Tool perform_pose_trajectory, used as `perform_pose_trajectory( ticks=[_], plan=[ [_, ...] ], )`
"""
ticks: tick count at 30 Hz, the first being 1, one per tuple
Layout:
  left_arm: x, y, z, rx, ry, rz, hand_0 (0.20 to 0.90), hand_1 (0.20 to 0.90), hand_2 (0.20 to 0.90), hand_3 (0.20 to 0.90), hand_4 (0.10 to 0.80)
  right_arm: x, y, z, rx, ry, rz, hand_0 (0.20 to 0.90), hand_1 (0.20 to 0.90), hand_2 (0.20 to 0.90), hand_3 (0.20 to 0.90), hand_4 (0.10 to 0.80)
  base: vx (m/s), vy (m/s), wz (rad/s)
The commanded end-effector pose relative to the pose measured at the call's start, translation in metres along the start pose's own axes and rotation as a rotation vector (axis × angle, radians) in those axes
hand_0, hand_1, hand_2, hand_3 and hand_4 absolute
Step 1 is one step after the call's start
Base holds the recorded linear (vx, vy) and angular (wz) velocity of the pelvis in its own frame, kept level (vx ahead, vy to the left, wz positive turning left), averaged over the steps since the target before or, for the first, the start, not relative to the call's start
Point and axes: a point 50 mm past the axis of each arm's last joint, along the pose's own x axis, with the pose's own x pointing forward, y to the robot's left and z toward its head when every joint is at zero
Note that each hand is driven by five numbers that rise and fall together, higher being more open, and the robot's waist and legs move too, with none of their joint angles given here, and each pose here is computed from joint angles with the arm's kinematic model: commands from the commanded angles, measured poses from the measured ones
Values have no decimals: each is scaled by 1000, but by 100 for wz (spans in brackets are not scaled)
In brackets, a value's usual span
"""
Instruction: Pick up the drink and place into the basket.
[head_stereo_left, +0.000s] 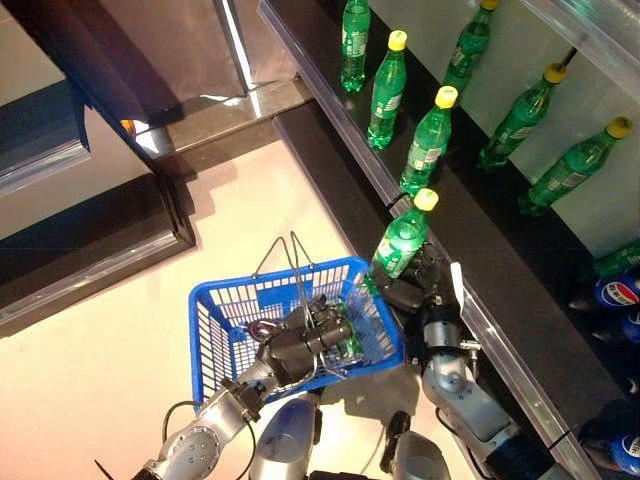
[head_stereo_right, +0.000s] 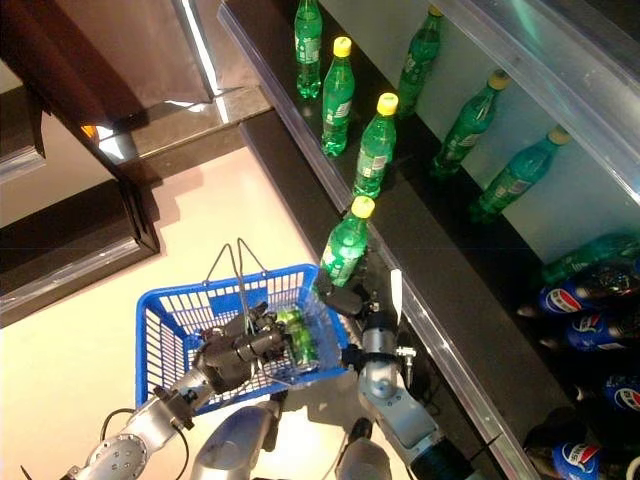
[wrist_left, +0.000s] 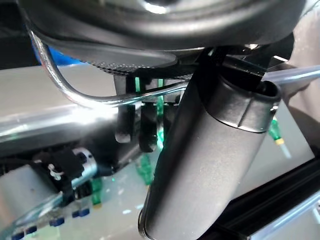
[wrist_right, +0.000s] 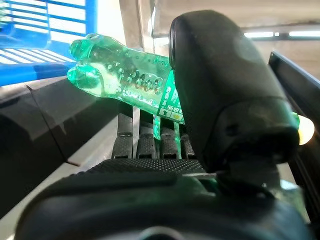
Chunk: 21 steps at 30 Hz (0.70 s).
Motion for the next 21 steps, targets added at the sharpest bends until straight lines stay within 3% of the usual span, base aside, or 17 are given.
perform_pose_trajectory(
  ticks=[1, 21],
  plan=[
    [16, -145, 42, 91, -296, -926, 300, 300, 300, 200, 100, 4, 28, 50, 139, -284, 189, 300, 300, 300, 200, 100, 0, 0, 0],
    [28, -166, 18, -10, -127, -1053, 300, 300, 300, 200, 100, -5, 77, -13, -62, 55, 588, 300, 300, 300, 200, 100, 2, -21, 2]
  ],
)
